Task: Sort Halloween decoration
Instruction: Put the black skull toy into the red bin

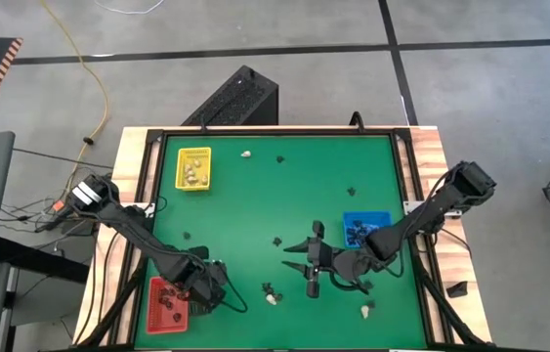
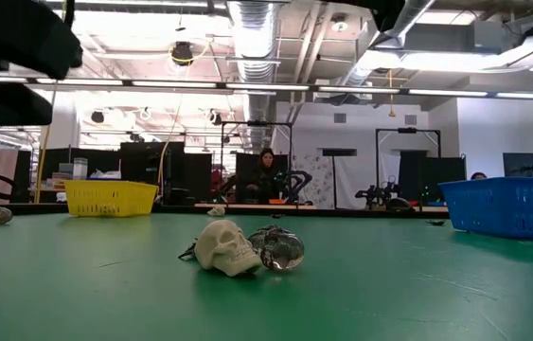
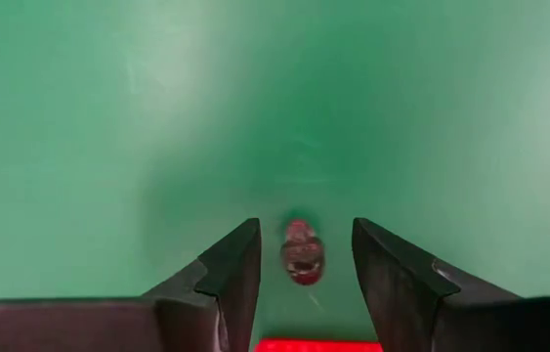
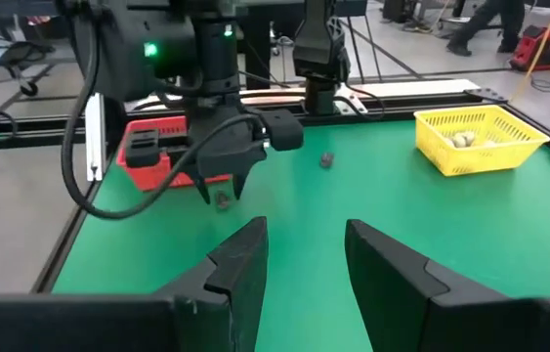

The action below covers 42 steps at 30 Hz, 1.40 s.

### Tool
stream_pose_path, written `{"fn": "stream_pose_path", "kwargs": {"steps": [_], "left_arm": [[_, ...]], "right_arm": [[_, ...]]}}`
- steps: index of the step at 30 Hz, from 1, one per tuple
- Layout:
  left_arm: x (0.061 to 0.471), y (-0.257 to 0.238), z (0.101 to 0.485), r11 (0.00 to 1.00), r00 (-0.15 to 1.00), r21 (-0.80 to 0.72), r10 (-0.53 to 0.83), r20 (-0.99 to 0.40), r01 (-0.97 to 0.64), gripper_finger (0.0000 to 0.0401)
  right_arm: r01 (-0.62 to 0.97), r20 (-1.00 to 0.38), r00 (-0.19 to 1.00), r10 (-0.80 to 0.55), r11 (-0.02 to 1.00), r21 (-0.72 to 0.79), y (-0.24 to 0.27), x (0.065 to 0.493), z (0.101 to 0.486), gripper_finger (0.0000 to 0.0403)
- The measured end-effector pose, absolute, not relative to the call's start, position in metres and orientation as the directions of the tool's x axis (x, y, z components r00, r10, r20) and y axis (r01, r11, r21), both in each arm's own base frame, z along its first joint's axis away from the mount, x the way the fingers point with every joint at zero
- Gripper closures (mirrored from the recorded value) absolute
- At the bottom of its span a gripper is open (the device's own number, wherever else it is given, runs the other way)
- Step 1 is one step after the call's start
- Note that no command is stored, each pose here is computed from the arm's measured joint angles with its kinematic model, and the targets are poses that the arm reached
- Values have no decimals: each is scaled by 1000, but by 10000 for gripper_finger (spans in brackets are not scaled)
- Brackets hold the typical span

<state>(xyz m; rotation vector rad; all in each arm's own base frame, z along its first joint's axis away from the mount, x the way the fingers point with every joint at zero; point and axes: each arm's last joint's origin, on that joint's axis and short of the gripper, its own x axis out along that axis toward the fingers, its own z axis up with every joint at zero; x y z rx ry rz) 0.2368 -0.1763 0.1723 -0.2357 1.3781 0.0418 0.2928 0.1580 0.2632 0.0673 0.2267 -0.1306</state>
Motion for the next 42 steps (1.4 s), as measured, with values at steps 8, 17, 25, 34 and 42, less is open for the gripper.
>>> {"fn": "stream_pose_path", "kwargs": {"steps": [8,17,25,34,42], "left_arm": [[226,-183,169,970,159,-137,-106,-982,-201,250],[221,-184,161,973,193,-120,-82,-978,-195,251],[224,-191,144,982,148,-89,-65,-987,-164,251],[224,-191,138,987,119,-73,-56,-991,-145,267],[229,-193,148,995,115,-37,-26,-993,-90,354]], "right_arm": [[150,-228,963,-141,988,20,152,296,263,233],[173,-228,960,-160,984,36,146,299,263,233],[178,-225,960,-168,984,24,144,300,264,233],[187,-228,957,-178,982,19,141,301,263,233],[192,-228,956,-183,981,20,140,302,263,233]]}}
